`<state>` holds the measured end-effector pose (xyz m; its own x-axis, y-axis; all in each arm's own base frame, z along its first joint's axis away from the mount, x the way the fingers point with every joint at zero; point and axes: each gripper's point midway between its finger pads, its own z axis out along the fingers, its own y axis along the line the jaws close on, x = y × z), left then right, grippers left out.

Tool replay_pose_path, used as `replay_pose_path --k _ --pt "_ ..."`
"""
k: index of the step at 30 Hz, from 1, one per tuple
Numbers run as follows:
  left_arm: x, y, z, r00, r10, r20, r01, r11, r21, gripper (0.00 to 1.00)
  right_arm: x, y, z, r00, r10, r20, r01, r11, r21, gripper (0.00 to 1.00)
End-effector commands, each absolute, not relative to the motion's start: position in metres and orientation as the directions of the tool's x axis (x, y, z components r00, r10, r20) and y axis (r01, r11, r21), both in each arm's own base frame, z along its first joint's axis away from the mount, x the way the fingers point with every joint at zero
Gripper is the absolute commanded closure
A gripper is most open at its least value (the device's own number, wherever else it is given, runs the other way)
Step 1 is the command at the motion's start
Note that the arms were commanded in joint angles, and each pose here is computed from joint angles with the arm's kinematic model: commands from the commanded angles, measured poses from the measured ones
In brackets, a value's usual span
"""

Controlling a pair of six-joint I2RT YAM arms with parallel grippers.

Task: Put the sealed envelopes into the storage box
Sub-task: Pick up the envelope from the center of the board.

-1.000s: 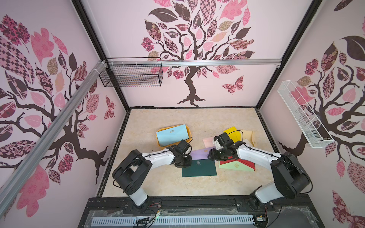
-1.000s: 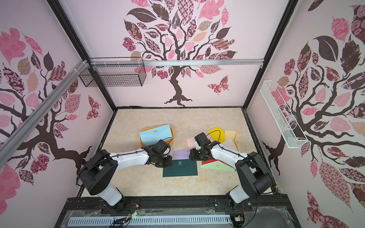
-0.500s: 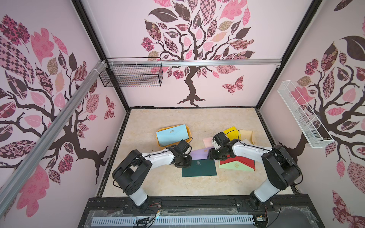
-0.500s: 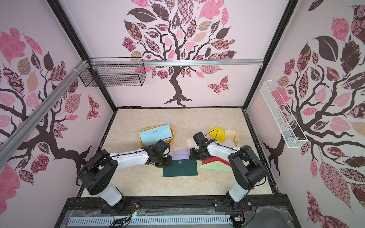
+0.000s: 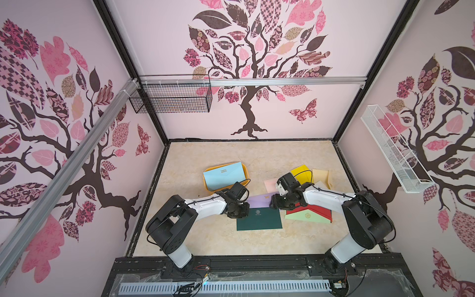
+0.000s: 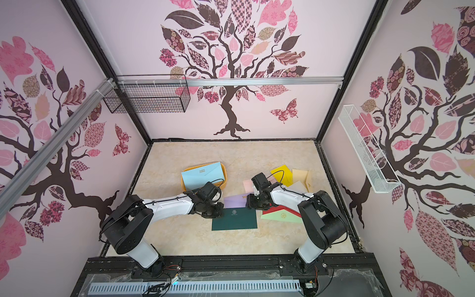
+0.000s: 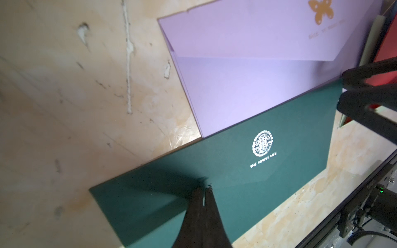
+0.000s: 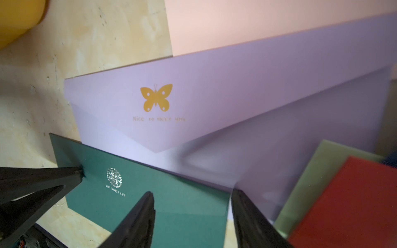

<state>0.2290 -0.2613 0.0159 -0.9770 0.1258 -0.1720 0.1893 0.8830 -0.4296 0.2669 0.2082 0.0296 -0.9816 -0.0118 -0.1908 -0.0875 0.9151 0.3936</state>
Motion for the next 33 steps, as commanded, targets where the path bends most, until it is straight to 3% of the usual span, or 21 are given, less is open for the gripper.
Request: replay_pose_path --k 1,7,27,33 --pt "0.207 -0.232 -0.021 -0.989 0.130 -0.068 0.145 0.935 -0.322 1.00 0.245 0.210 0.019 -0.994 -0.019 -0.111 -0.065 0.903 0.426 0.38" --pt "0.206 -0.232 -0.023 -0.989 0.133 -0.061 0.146 0.935 -0.323 1.00 0.245 0.230 0.031 -0.994 -0.028 -0.108 -0.081 0.845 0.529 0.38" --pt "0.203 -0.231 -0.030 -0.991 0.127 -0.049 0.137 0.935 -0.326 1.00 0.244 0.256 0.111 -0.961 -0.033 -0.274 -0.231 0.638 0.734 0.38" --pt "0.202 -0.231 -0.032 -0.991 0.126 -0.046 0.134 0.936 -0.324 1.00 0.242 0.248 0.092 -0.977 -0.018 -0.213 -0.173 0.651 0.739 0.40"
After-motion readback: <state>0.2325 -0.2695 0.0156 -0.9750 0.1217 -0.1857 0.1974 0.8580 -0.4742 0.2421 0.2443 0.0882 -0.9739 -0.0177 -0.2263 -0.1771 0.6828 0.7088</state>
